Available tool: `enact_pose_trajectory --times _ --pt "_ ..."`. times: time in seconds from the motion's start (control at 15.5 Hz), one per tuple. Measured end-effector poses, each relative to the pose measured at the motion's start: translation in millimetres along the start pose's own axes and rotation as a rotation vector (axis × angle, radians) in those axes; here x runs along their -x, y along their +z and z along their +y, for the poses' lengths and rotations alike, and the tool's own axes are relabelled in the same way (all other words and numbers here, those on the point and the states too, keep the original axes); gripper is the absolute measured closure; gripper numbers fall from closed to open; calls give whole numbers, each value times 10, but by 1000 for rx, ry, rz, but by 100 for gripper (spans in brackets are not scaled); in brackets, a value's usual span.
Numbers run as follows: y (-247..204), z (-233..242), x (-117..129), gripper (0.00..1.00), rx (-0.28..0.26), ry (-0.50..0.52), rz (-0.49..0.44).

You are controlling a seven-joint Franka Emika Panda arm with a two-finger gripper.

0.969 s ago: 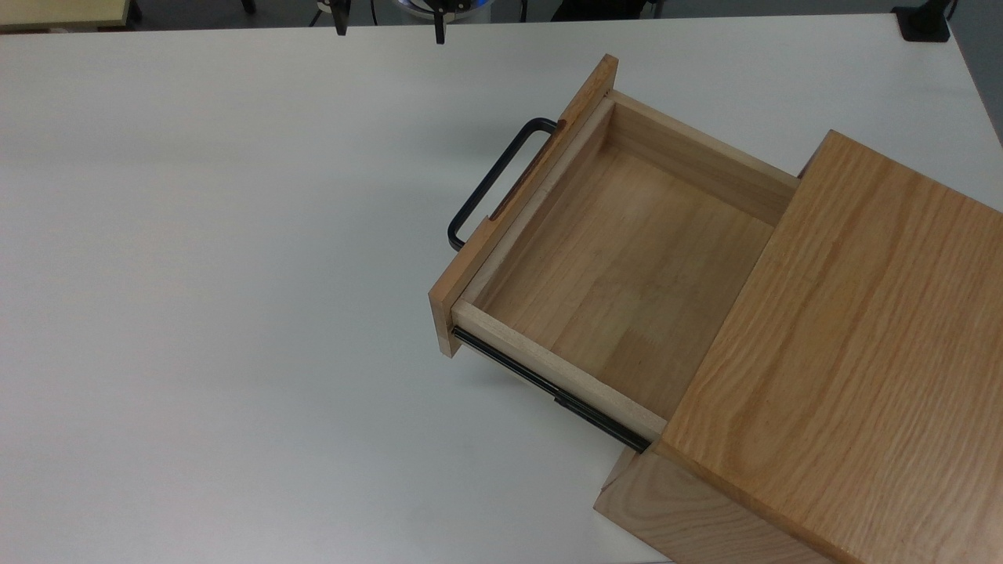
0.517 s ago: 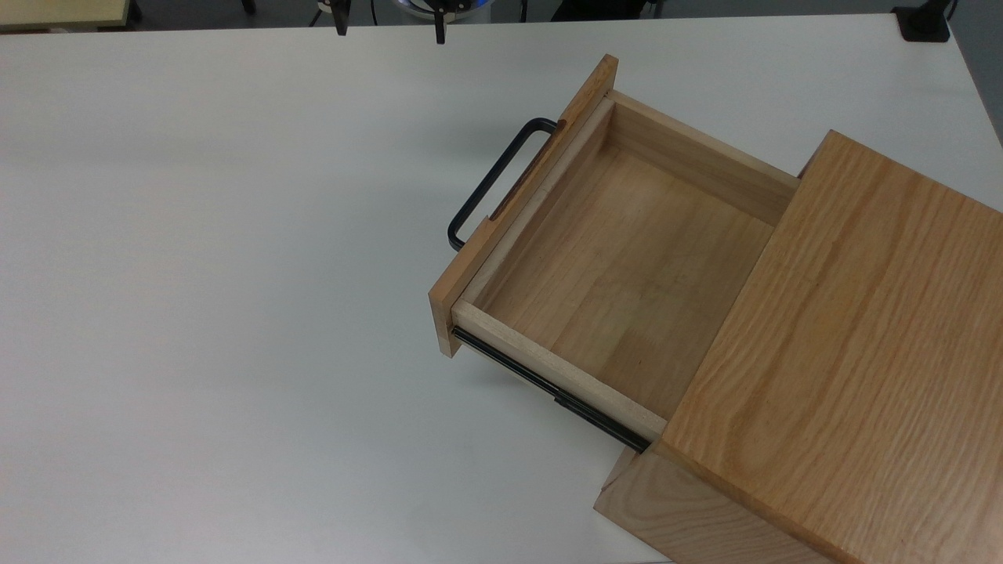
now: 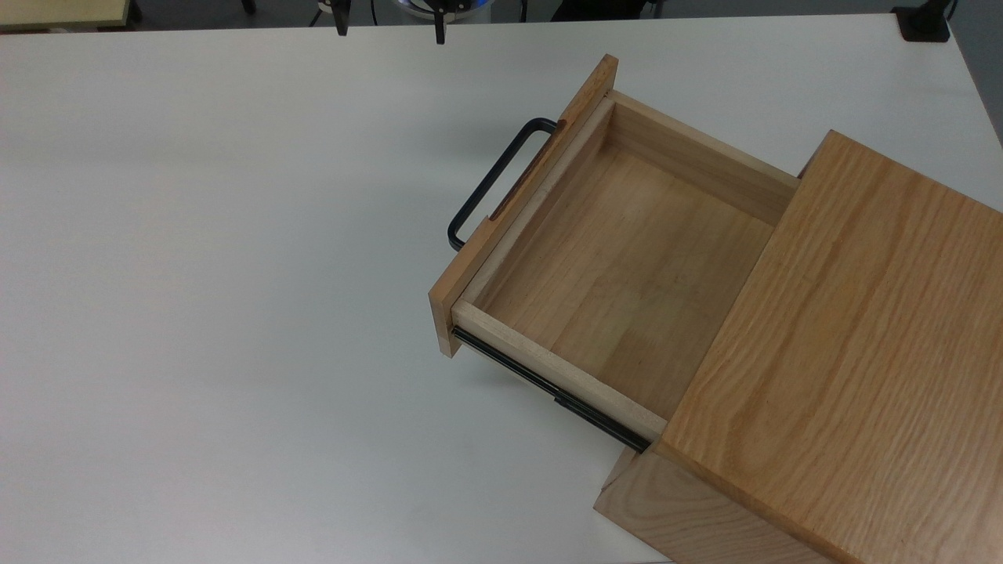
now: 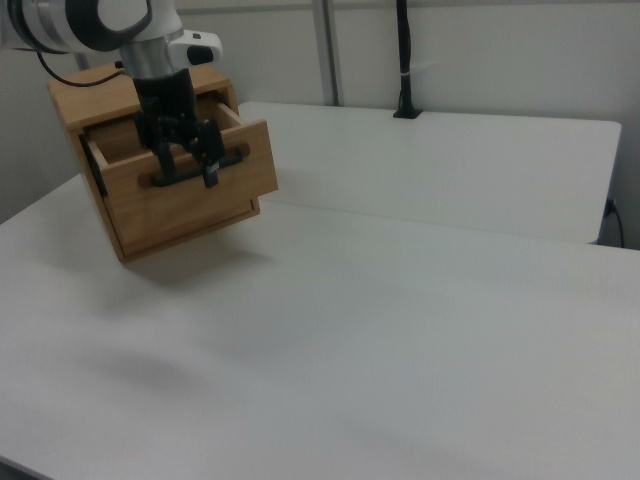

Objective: Close the drawer by sliding it

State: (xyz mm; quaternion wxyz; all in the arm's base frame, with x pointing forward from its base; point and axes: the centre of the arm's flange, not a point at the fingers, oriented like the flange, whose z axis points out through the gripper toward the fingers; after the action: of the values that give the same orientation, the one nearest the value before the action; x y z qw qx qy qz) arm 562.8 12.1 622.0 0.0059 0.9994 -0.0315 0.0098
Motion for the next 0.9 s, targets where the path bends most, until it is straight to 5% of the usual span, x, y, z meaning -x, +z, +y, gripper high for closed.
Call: enact_pose_trajectory --times 0.45,0.71,0.9 --pt "1 -3 0 79 0 -1 0" --pt "127 -36 -64 96 1 -65 -17" --pt "381 -72 -303 96 -1 -136 17"
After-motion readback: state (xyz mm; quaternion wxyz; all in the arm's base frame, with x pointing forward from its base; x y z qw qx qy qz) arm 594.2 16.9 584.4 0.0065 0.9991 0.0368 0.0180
